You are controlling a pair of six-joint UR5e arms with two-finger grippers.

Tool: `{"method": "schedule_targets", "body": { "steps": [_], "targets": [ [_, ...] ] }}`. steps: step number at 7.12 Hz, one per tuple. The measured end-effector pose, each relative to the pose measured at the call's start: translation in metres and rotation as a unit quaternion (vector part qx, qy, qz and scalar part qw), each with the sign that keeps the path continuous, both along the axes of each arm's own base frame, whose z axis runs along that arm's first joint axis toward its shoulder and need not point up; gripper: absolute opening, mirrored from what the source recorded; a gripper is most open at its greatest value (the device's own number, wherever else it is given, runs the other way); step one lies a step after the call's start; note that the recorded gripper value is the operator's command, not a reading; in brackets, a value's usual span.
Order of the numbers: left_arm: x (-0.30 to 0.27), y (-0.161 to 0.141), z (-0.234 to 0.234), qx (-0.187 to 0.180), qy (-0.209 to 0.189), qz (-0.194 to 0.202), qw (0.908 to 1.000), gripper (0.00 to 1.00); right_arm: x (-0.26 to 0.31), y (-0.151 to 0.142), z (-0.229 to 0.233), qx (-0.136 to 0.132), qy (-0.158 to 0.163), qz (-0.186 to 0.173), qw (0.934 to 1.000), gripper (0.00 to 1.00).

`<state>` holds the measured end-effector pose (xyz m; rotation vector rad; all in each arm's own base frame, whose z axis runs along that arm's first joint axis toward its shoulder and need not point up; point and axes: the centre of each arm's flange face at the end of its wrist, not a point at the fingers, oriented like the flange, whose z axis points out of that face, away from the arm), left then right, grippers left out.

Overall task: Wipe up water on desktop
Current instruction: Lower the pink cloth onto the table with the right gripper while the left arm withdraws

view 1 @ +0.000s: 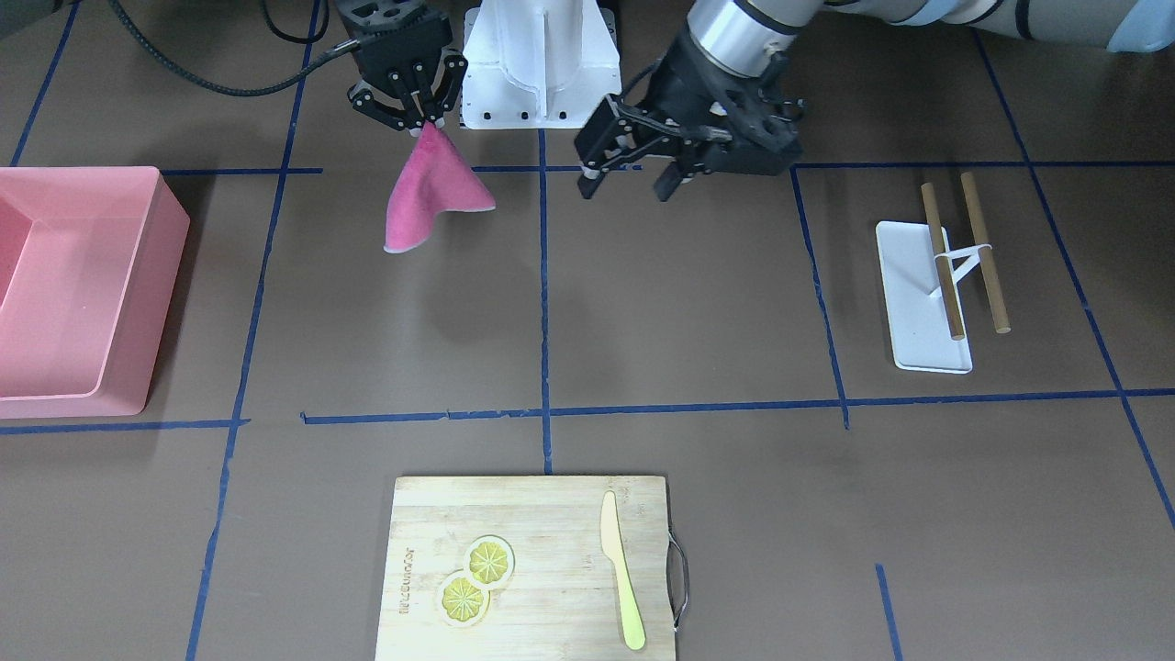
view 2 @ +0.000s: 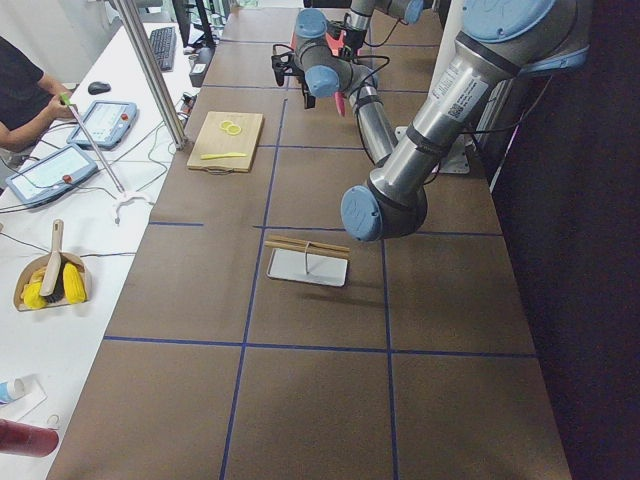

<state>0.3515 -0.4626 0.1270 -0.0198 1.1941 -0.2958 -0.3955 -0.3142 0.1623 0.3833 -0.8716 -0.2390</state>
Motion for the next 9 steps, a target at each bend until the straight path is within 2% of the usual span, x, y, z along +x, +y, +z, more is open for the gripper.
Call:
{"method": "schedule_targets", "body": {
  "steps": [2, 3, 5, 7, 9],
  "targets": [
    [-0.045, -0.003, 0.057, 0.042, -0.050, 0.006, 0.9979, 0.99, 0.001, -0.011, 0.019, -0.065, 0.009, -0.001, 0.9978, 0.00],
    [-0.067, -0.002, 0.076, 0.057, -0.083, 0.016, 0.9948, 0.99, 0.000, -0.022, 0.038, -0.105, 0.020, -0.011, 0.9942, 0.00],
    [-0.108, 0.012, 0.110, 0.055, -0.133, 0.025, 0.9893, 1.00, -0.019, -0.040, 0.085, -0.166, 0.059, -0.018, 0.9841, 0.00],
    [-0.137, 0.018, 0.136, 0.038, -0.153, 0.015, 0.9874, 1.00, -0.051, -0.058, 0.130, -0.195, 0.090, -0.018, 0.9765, 0.00],
    [-0.151, 0.014, 0.147, 0.029, -0.161, 0.005, 0.9865, 1.00, -0.070, -0.091, 0.171, -0.203, 0.091, -0.004, 0.9750, 0.00]
  ]
}}
